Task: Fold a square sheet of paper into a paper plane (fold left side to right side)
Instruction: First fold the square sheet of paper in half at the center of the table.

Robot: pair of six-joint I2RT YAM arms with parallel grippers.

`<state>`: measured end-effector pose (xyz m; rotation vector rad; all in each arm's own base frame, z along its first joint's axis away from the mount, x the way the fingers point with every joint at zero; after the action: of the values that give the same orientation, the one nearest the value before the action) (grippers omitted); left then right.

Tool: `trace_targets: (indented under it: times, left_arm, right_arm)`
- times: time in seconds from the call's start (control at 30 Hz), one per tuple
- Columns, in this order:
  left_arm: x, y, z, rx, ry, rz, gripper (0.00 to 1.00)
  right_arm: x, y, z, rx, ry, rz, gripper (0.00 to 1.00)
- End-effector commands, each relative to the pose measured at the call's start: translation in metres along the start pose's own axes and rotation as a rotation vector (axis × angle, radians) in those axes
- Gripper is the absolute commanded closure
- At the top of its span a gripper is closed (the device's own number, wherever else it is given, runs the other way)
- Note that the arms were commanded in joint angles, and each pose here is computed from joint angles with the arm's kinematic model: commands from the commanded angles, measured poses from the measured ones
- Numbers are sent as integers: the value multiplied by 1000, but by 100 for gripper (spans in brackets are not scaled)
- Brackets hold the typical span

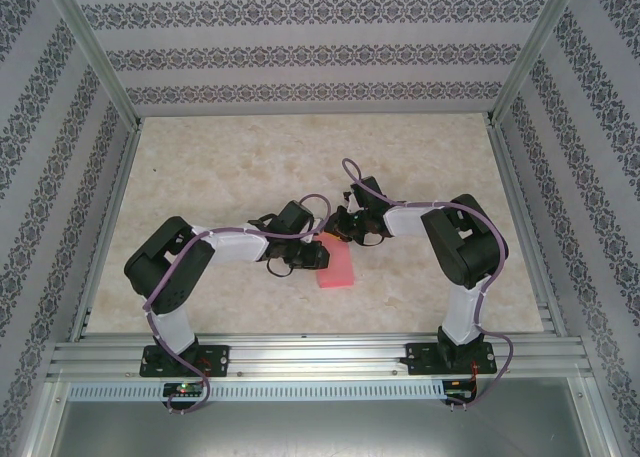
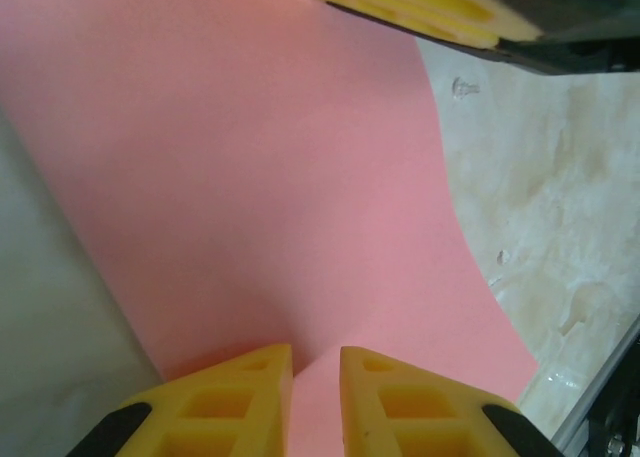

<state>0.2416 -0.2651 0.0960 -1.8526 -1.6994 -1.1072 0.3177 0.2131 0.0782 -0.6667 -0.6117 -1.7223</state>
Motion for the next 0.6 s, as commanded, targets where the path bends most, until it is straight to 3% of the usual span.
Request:
trace_targets:
  times: [0.0,0.57]
  left_arm:
    - [-4,-6,-5,-15,-44,11,79]
    - [-5,-35,2,-4,-38,62,80]
  right_arm:
    - [-10,-7,-25,-14,-117,12,85]
    - [-12,-8,-28,-19,-132,18,85]
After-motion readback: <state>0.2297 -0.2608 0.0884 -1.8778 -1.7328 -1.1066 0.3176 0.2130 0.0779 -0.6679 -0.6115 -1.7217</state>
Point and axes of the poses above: each hand's point on the last joint's axis, 136 mm out from that joint toward the fingers, its own x axis back along the fingers, its own z axis along the line the jaws close on, y = z × x, the point moved 9 cm from there along x, back along the fingers, and after that the axes turned 3 degrees about -x, right-handed, at the moved point
